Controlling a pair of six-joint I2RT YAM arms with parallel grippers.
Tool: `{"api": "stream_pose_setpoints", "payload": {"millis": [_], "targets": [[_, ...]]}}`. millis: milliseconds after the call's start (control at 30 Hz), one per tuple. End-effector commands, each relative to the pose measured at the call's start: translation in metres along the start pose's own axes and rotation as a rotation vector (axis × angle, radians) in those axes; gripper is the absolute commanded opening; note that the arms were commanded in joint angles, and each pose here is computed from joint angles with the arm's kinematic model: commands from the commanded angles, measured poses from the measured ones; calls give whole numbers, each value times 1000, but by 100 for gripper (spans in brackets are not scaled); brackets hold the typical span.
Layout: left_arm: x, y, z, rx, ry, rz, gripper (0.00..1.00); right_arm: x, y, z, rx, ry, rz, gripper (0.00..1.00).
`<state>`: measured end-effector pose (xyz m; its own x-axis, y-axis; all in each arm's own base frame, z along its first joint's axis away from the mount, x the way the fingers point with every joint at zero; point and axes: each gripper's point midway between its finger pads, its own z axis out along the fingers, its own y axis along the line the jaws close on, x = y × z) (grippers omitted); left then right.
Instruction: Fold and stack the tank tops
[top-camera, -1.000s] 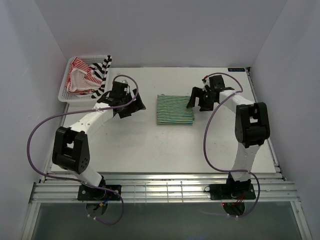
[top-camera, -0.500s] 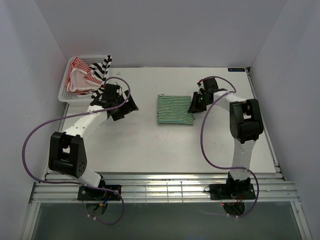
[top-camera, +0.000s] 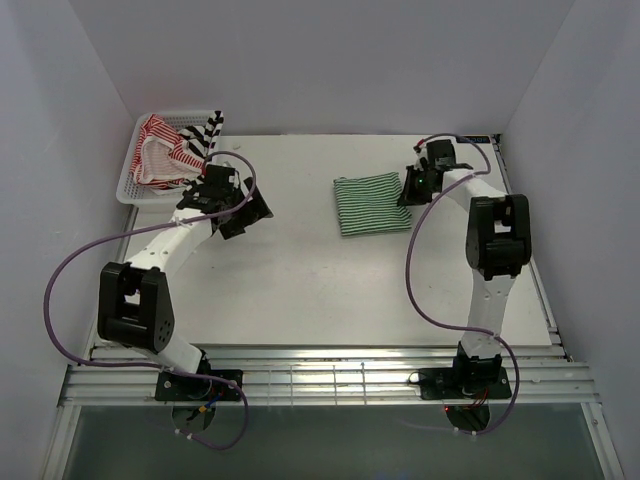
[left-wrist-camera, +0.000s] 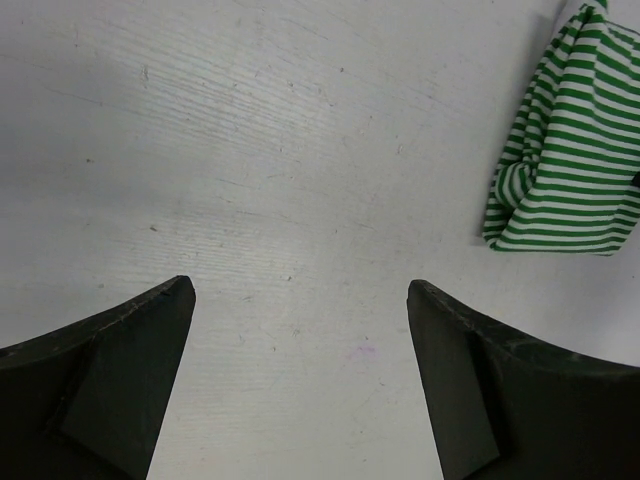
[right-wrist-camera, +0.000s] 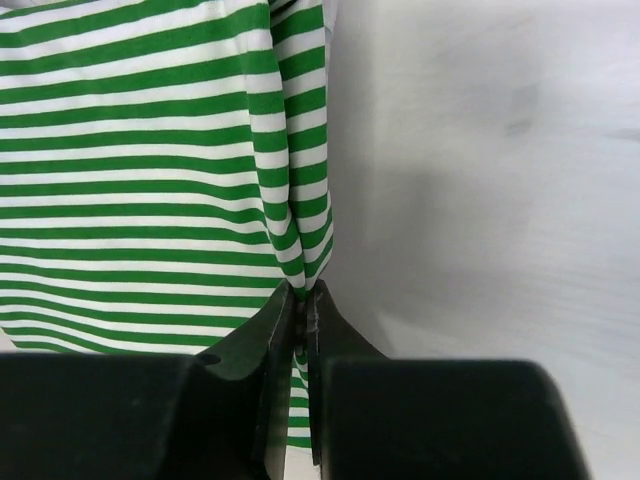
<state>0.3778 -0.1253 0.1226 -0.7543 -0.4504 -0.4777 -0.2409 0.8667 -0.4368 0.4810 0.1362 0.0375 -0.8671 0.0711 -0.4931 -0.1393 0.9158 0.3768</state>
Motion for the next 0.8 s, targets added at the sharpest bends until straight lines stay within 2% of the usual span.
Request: {"api": "stream_pose_setpoints", "payload": {"millis": [0, 100, 167, 300, 433, 767], "targets": [[-22, -5, -4, 5, -50, 0, 98, -57, -48, -26, 108, -138, -73, 8], [-26, -2, 1, -6, -51, -2, 98, -83, -63, -33, 94, -182, -120, 8], [-31, -5, 3, -4, -57, 2, 98, -104, -95, -44, 119, -212, -100, 8], [-43, -11, 5, 11, -75, 19, 98, -131, -129, -49, 167, -239, -172, 8], [-54, -16, 10, 15, -88, 46, 98, -145, -166, -42, 260, -219, -254, 8], [-64, -19, 22, 6, -88, 81, 98, -184, -218, -55, 407, -322, -341, 8]]}}
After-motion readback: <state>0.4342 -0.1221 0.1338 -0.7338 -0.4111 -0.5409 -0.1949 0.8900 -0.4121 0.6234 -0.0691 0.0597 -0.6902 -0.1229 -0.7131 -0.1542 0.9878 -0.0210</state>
